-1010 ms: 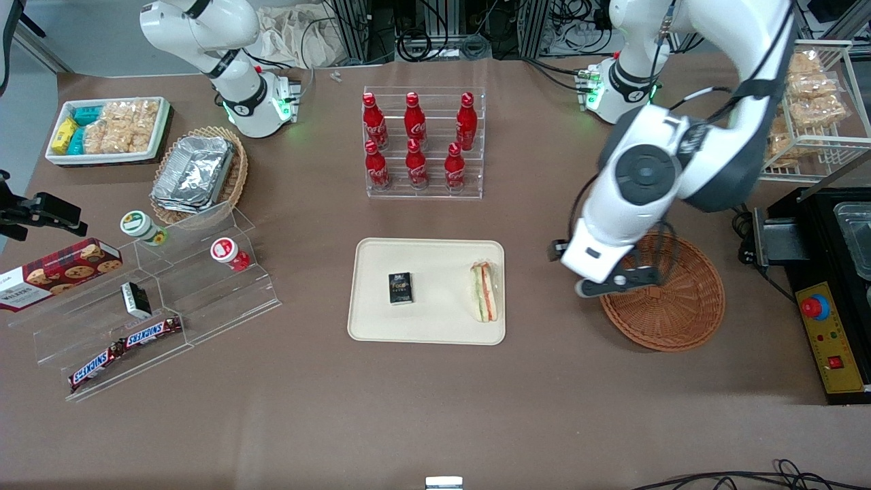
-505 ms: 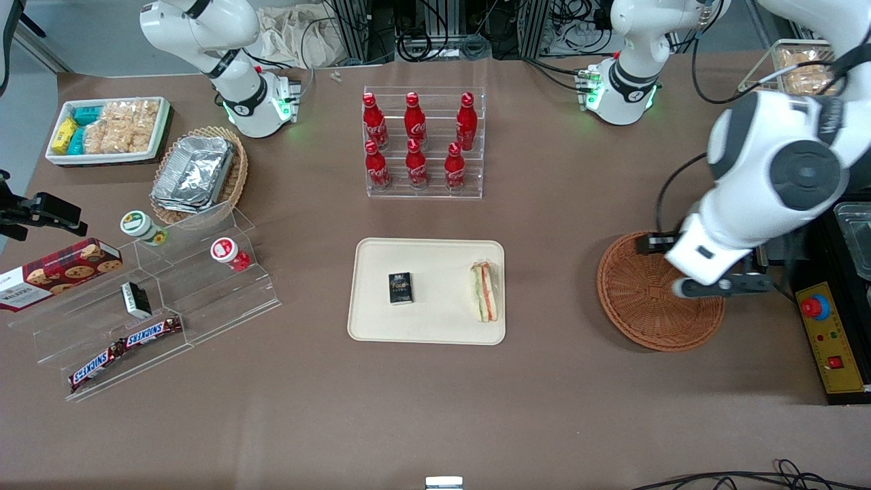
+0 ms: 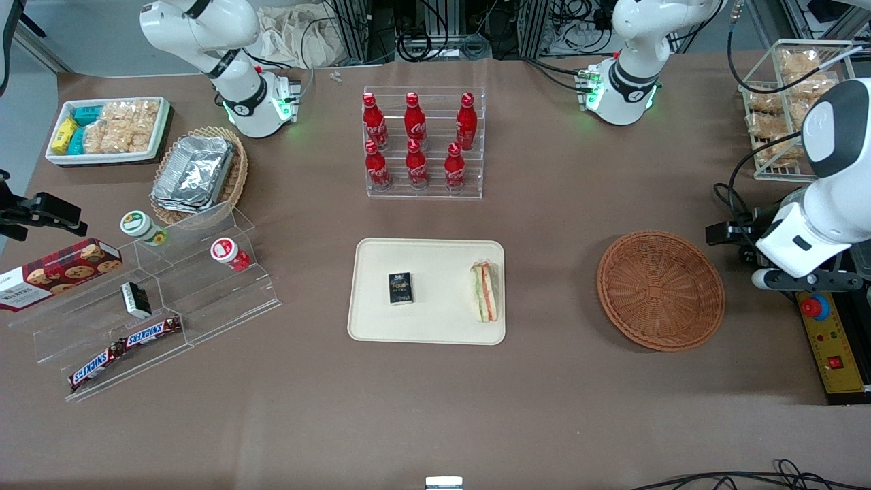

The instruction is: Place sandwich from basket to tray

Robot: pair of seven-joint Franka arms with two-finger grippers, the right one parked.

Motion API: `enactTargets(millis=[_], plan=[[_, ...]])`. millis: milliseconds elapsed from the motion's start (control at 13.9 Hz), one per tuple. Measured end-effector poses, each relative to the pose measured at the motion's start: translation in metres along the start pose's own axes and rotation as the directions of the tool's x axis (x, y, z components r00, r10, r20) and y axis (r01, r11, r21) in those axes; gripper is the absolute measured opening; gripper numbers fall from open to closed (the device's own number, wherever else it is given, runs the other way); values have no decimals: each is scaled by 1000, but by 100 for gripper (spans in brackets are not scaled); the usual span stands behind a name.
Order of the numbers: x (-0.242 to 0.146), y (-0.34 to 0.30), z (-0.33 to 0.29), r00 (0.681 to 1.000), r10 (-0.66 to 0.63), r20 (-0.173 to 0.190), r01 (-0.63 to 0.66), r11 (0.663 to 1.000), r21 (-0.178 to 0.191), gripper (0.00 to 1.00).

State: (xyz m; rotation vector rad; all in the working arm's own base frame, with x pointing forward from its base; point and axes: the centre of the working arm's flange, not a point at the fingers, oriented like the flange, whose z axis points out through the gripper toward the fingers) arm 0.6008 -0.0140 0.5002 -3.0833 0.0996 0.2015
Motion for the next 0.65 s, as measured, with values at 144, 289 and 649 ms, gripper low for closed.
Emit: enactTargets(millis=[144, 289, 649], plan=[[-3, 14, -3, 1000, 17, 2, -17, 1000, 17, 100], [-8, 25, -8, 999, 34, -4, -34, 999, 25, 100], [-6, 33, -22, 999, 24, -34, -23, 1000, 22, 100]])
